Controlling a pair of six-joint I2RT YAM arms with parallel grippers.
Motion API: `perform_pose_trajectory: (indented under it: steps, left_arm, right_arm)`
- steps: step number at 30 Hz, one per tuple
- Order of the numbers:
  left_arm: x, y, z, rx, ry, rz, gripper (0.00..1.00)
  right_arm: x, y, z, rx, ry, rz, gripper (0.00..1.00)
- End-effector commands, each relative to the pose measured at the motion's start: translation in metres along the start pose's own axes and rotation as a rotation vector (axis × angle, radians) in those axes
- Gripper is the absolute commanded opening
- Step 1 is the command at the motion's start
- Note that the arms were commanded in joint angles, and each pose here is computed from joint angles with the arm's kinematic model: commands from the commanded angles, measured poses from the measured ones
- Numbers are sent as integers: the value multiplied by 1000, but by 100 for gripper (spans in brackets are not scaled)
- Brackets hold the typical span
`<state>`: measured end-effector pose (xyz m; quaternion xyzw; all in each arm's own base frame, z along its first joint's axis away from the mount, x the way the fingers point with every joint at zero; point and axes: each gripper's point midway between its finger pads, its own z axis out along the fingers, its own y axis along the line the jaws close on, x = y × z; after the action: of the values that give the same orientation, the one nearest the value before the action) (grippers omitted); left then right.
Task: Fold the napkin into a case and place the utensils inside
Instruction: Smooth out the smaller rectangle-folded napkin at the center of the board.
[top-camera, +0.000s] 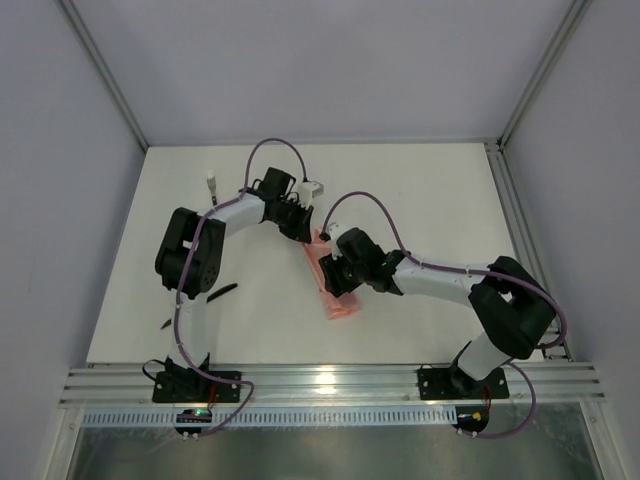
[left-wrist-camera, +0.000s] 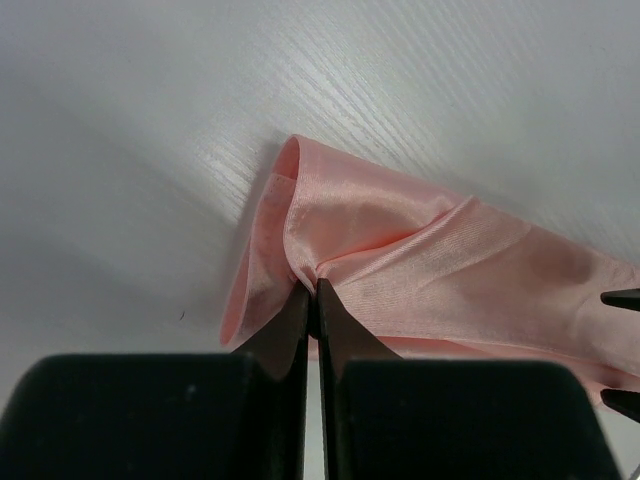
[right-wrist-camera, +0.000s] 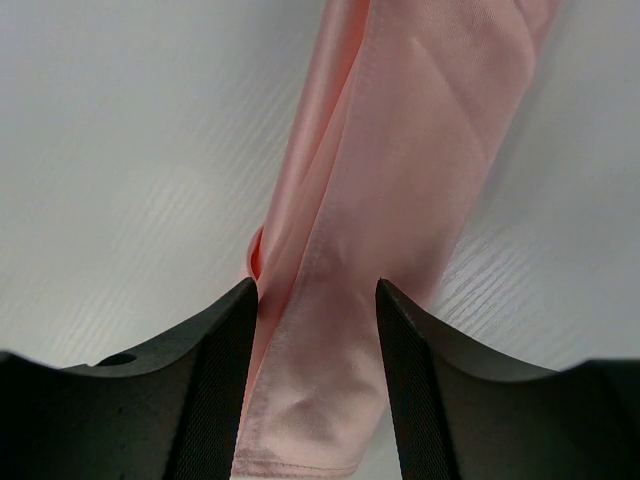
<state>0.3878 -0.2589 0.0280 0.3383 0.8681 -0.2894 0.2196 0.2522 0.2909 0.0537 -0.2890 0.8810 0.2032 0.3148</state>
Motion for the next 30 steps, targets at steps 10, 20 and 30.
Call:
perform_pose_trajectory:
  steps: [10, 20, 30]
  left_arm:
    - [-10, -1, -12, -18, -38, 7, 0]
    - [-12, -2, -13, -16, -46, 2, 0]
    - [-13, 4, -17, -50, -48, -17, 7]
  right_arm:
    - [15, 24, -1, 20, 83, 61, 55]
    - [22, 21, 2, 106, 96, 69, 32]
    - [19, 21, 11, 110, 96, 45, 4]
